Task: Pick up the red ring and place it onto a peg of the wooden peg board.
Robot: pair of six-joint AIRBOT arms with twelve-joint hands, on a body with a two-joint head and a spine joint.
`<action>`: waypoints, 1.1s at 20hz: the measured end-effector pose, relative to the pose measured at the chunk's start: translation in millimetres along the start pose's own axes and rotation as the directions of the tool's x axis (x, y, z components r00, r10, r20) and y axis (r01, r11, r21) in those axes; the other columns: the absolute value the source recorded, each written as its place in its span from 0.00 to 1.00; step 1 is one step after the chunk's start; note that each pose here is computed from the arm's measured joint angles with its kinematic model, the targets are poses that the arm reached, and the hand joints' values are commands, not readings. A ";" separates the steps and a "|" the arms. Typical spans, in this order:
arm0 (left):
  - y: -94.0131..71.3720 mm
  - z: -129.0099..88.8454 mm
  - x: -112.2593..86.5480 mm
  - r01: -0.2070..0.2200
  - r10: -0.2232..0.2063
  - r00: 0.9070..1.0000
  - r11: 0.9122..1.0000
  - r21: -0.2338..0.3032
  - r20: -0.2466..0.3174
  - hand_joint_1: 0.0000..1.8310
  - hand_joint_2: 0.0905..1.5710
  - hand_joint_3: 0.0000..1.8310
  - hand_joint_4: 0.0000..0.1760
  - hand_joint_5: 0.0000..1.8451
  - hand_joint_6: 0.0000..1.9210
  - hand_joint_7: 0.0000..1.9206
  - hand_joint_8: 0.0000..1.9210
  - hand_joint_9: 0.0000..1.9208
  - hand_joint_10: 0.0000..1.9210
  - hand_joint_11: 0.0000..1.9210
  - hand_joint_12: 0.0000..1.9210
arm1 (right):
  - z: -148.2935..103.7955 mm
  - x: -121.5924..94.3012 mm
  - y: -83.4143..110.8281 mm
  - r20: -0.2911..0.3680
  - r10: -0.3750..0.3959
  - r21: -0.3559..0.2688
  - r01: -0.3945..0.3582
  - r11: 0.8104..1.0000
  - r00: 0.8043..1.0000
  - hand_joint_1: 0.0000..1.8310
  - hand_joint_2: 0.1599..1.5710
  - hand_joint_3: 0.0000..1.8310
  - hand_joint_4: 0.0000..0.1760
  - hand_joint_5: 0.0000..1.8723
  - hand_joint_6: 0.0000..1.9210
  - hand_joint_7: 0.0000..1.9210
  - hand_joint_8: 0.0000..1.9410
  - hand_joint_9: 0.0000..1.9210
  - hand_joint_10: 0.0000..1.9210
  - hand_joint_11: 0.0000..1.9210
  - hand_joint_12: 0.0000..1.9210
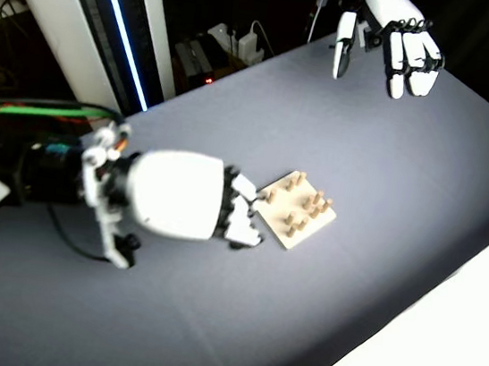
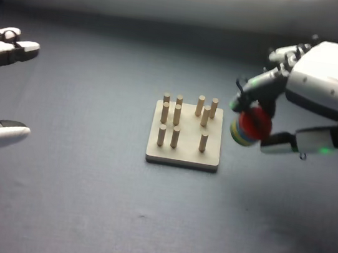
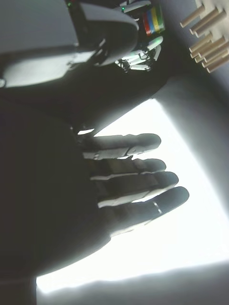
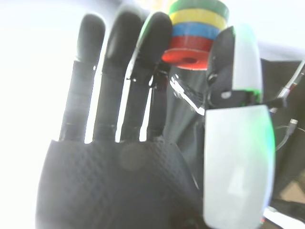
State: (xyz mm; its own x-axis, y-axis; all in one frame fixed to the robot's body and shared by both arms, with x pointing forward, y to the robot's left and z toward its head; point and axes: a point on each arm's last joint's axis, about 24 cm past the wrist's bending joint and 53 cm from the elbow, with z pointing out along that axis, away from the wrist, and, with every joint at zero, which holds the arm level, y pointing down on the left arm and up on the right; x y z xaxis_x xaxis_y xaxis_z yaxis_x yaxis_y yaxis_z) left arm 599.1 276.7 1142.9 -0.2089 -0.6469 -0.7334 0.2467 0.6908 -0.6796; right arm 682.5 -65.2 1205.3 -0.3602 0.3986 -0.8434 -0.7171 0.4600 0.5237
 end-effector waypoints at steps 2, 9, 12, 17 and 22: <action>0.4 -1.5 -2.6 0.001 -0.001 1.000 1.000 0.000 0.011 0.41 0.67 0.00 0.20 0.18 0.00 0.10 0.00 0.11 0.00 0.00 0.30 | 8.4 -1.1 6.1 0.011 0.006 -0.018 -0.006 1.000 1.000 0.75 0.65 0.00 0.00 0.53 0.52 0.61 0.33 0.45 0.58 0.25 0.56; -1.5 -1.5 -5.5 0.003 -0.003 1.000 1.000 0.008 0.024 0.42 0.67 0.00 0.14 0.18 0.00 0.11 0.00 0.12 0.00 0.00 0.31 | 33.4 14.1 18.2 -0.020 -0.010 -0.048 0.009 0.999 1.000 0.76 0.62 0.00 0.00 0.58 0.38 0.70 0.14 0.54 0.53 0.41 0.61; -1.5 -1.5 -5.4 0.003 -0.003 1.000 1.000 0.008 0.024 0.42 0.66 0.00 0.14 0.18 0.00 0.11 0.00 0.12 0.00 0.00 0.35 | 39.8 26.3 14.6 -0.052 -0.019 -0.031 0.018 0.999 0.998 0.71 0.60 0.00 0.00 0.69 0.14 0.67 0.33 0.63 0.36 0.47 0.70; -0.9 -1.9 -5.3 0.003 -0.003 1.000 1.000 0.006 0.023 0.43 0.66 0.00 0.07 0.19 0.00 0.12 0.00 0.12 0.00 0.00 0.35 | 41.2 32.1 5.5 -0.075 -0.031 0.000 0.031 1.000 0.997 0.71 0.59 0.00 0.00 0.65 0.25 0.74 0.17 0.60 0.38 0.42 0.73; -1.0 -1.9 -5.2 0.005 -0.006 1.000 1.000 0.007 0.023 0.43 0.66 0.00 0.08 0.19 0.00 0.11 0.00 0.11 0.00 0.00 0.32 | 46.2 31.1 -2.0 -0.072 -0.026 0.023 0.028 0.999 0.997 0.71 0.60 0.00 0.00 0.68 0.15 0.66 0.36 0.60 0.52 0.48 0.84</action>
State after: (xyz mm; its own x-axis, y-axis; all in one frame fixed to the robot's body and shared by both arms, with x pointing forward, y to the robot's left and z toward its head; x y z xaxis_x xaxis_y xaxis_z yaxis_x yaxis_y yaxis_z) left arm 598.1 280.0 1147.4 -0.1887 -0.6580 -0.7290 0.2519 0.6851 -0.6835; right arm 700.4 -17.0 1183.5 -0.3835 0.3280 -0.8634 -0.7131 0.4889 0.5024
